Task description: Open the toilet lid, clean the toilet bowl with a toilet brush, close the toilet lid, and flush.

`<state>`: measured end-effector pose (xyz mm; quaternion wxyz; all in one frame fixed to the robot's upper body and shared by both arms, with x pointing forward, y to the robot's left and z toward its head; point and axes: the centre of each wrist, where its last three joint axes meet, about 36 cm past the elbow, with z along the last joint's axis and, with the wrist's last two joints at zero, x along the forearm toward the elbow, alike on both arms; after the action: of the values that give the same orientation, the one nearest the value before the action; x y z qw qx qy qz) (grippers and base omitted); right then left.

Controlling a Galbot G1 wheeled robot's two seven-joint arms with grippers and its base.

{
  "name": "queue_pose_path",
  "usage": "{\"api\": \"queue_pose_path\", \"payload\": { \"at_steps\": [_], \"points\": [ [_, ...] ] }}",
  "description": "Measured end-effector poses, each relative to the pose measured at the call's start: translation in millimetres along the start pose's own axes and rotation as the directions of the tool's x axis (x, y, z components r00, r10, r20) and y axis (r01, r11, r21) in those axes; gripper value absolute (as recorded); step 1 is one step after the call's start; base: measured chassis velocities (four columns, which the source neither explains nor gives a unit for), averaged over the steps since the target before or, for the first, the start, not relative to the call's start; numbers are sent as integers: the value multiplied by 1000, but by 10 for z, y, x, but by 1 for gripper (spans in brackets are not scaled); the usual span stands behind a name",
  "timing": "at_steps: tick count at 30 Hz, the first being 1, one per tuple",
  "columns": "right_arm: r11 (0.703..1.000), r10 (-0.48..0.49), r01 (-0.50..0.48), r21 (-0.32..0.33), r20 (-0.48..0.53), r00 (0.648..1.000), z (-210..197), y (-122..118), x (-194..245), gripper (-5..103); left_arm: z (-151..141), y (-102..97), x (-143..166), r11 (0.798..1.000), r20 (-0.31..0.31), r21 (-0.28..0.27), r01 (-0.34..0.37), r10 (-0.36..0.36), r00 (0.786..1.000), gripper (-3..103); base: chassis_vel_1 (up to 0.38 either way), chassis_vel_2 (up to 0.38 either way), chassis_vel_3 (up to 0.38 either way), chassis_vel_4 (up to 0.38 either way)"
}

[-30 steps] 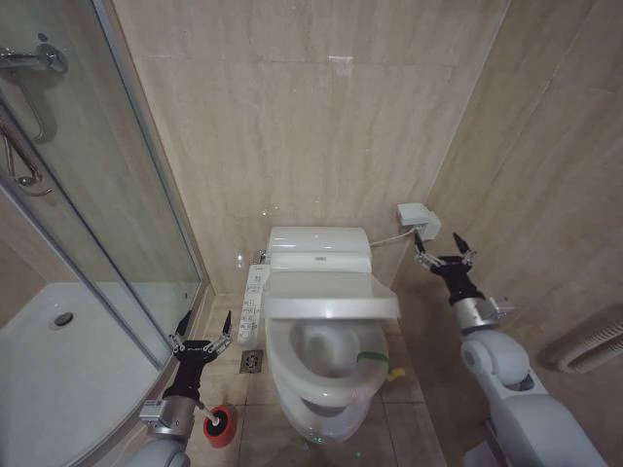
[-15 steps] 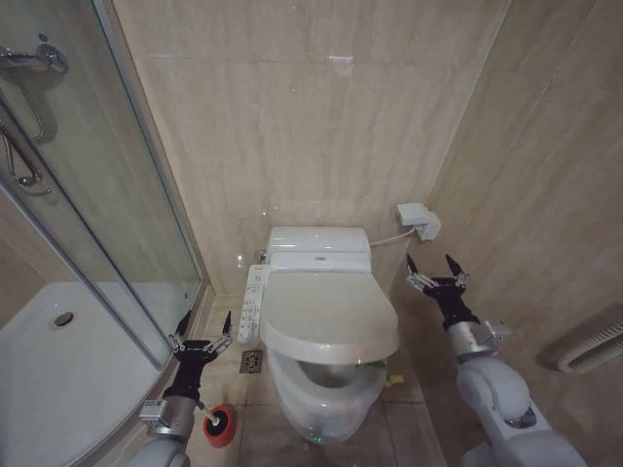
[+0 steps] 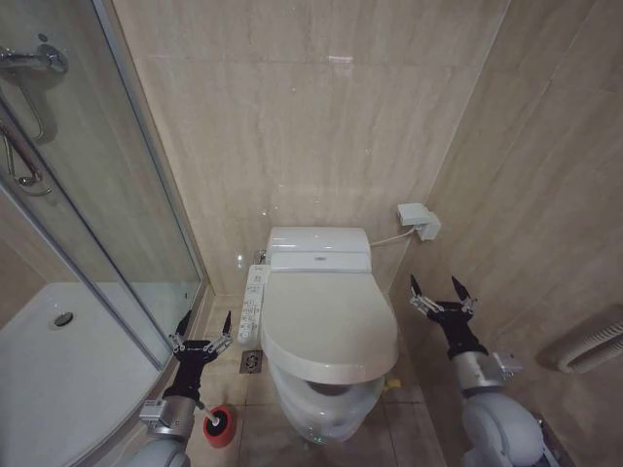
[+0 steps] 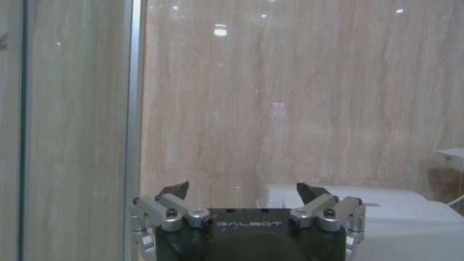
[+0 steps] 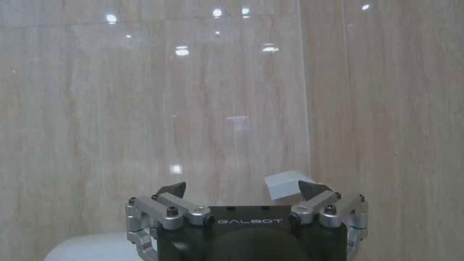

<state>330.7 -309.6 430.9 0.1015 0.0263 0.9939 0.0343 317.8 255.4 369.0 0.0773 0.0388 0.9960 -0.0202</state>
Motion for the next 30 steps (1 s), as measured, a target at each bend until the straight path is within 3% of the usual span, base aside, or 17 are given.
{"api": "queue_pose_path", "payload": {
  "at_steps": [15, 19, 30],
  "points": [
    [1000, -4, 4, -11, -14, 1000, 78, 308, 266, 100, 0, 0, 0, 1000, 0, 0, 0, 0, 1000, 100, 0, 0, 0, 0],
    [999, 1, -1, 34, -6, 1000, 77, 280, 357, 100, 0, 0, 0, 1000, 0, 0, 0, 0, 1000, 100, 0, 0, 0, 0],
    [999, 5, -5, 36, -17, 1000, 11, 285, 491, 100, 0, 0, 0, 1000, 0, 0, 0, 0, 1000, 100, 0, 0, 0, 0]
  ]
}}
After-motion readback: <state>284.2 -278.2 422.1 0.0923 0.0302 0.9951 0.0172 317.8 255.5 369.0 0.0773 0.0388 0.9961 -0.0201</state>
